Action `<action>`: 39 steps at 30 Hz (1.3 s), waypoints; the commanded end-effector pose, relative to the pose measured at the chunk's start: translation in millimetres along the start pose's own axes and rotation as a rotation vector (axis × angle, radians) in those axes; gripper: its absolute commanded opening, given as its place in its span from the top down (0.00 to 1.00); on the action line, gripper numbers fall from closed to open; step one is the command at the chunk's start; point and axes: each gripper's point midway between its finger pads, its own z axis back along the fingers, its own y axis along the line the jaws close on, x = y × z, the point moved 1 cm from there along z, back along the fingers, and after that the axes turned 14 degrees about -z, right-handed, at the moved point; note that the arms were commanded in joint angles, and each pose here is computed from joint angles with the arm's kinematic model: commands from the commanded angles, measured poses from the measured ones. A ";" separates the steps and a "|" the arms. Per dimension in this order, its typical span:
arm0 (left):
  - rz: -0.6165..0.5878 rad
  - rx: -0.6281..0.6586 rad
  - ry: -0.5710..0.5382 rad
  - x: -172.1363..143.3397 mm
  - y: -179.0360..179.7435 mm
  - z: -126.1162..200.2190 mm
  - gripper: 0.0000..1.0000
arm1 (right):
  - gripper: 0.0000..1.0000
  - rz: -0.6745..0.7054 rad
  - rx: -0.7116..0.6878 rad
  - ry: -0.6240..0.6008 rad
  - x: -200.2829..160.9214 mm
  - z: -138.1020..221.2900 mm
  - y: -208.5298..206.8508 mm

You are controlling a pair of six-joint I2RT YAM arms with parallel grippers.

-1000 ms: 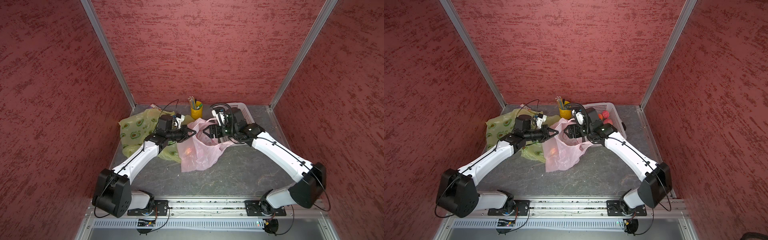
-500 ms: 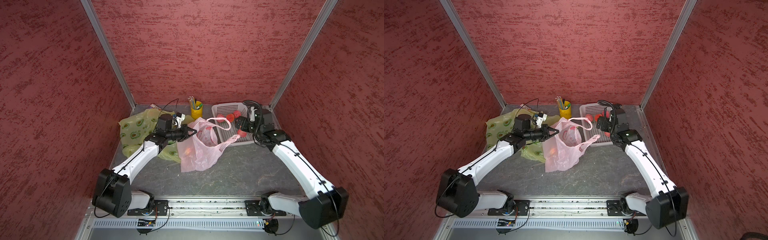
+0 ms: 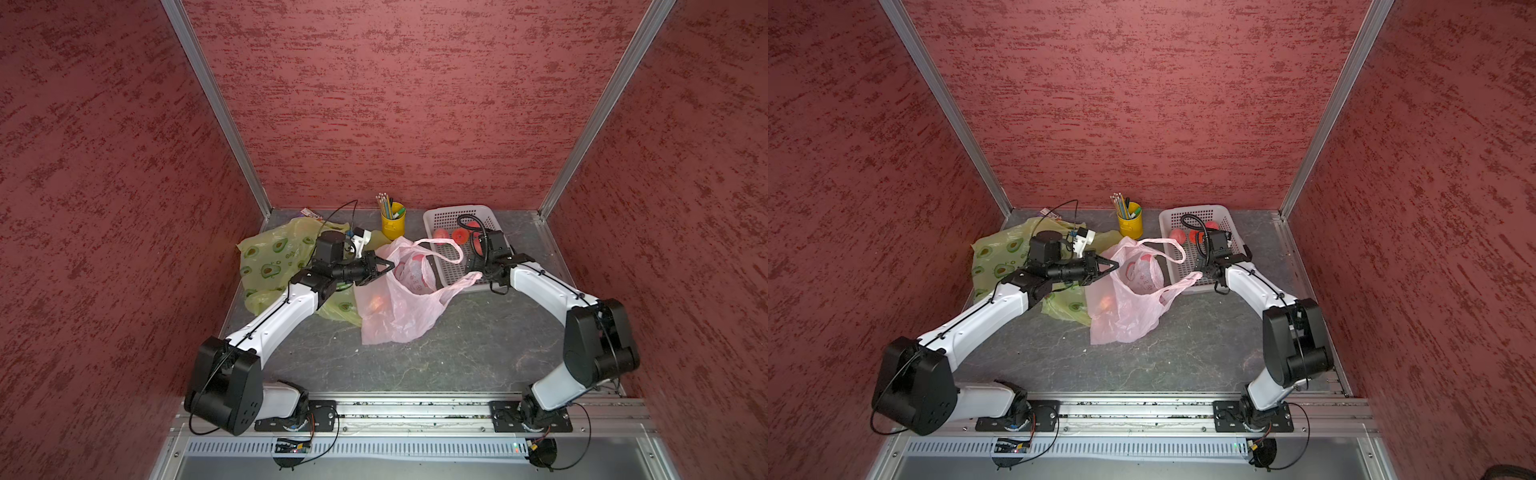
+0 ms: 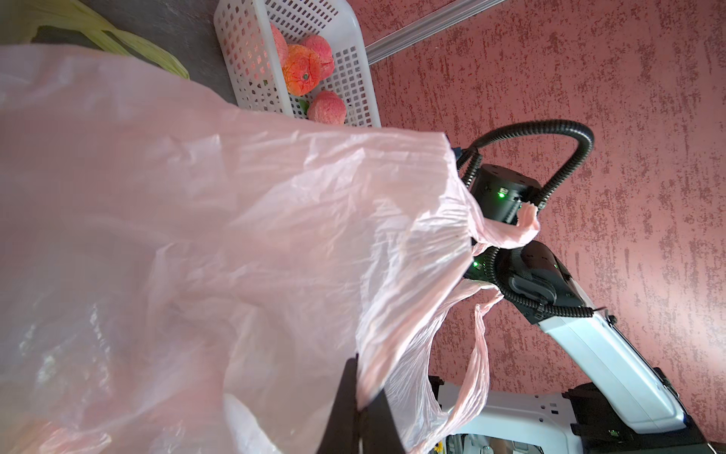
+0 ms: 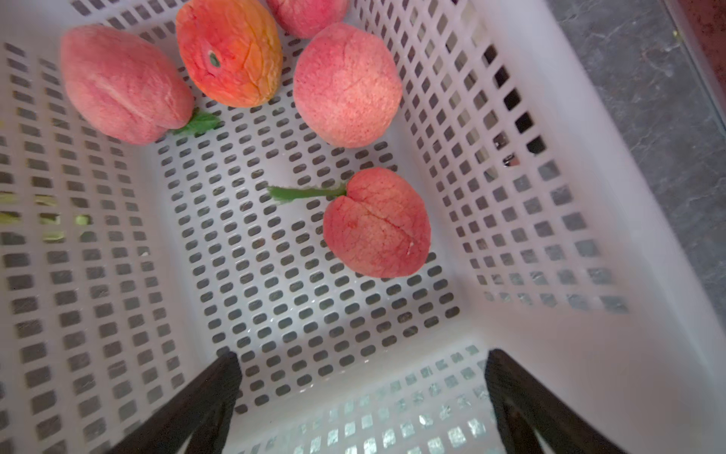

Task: Place the peach into a plastic bag & tie a knot
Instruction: Pick up the peach from the basket.

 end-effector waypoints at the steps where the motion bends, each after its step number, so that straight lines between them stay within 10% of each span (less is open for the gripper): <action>1: -0.008 -0.019 -0.003 -0.5 -1.6 0.1 1.00 | 0.01 -0.023 -0.032 -0.081 26.5 -6.9 2.6; 18: 0.000 -0.013 0.002 -4.0 -1.5 0.0 1.00 | 0.01 -0.036 -0.018 -0.038 38.8 -70.7 14.5; 24: -0.004 -0.006 -0.002 -3.9 -2.5 2.0 1.00 | 0.21 -0.017 0.018 -0.040 38.6 -71.6 14.2; 39: -0.008 -0.004 -0.004 -2.5 -2.8 2.1 1.00 | 0.43 -0.058 0.399 -0.171 76.1 97.3 42.2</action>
